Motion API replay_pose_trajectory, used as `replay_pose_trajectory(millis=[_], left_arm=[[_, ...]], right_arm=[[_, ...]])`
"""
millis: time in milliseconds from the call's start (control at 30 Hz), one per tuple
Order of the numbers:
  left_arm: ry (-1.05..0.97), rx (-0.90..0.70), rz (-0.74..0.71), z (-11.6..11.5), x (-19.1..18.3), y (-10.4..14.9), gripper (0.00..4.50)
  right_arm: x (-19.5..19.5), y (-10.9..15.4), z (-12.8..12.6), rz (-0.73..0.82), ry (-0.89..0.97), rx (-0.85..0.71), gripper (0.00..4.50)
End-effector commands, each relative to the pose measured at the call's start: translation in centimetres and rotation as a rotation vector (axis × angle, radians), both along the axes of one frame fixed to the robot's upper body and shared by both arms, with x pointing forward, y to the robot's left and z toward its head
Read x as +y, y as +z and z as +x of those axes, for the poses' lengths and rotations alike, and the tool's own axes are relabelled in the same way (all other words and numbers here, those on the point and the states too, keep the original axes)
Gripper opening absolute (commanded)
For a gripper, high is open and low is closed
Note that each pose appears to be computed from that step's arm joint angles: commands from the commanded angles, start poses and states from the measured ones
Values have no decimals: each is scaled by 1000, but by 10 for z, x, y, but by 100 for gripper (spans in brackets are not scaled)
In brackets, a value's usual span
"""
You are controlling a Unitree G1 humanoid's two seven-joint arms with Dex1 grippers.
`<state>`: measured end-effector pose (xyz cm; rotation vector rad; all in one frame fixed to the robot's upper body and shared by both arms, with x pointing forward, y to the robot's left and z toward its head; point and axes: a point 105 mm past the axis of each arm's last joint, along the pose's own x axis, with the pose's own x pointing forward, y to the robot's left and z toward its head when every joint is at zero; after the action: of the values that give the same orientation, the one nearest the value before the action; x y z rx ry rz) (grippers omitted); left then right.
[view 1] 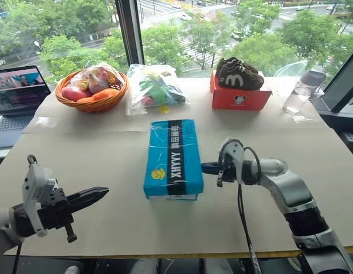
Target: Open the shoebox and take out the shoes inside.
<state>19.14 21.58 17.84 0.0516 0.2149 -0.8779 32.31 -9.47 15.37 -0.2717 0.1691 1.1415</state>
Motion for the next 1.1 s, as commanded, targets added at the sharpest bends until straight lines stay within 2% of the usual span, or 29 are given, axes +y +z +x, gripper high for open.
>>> replay_pose_trajectory(millis=[33, 467, 667, 767, 833, 867, 933, 967, 1100], left_arm=[[-8, -38, 12, -2, -3, 9, 0], [-12, -59, 2, -2, -8, 16, 0], [-25, -81, -16, -10, -9, 31, 0], [-26, -160, -19, -16, -5, 57, 0], [-33, -196, -34, -18, -5, 71, 0], [-40, -214, -39, -19, -5, 78, 0], [-56, -236, -56, -23, -6, 88, 0], [-62, -240, -66, -25, -7, 91, 0], [-44, -223, -54, -27, -6, 88, 0]], right_arm=[[7, 35, -5, 88, 52, -71, 5], [29, 67, -16, 57, 161, -172, 5], [73, 80, -17, -91, 278, -280, 5], [142, 103, -16, -114, 317, -396, 5], [166, 124, -21, -36, 322, -436, 5], [176, 145, -23, 57, 310, -444, 5], [179, 178, -21, 214, 273, -450, 5], [177, 186, -19, 259, 256, -441, 5], [155, 178, 1, 244, 177, -402, 5]])
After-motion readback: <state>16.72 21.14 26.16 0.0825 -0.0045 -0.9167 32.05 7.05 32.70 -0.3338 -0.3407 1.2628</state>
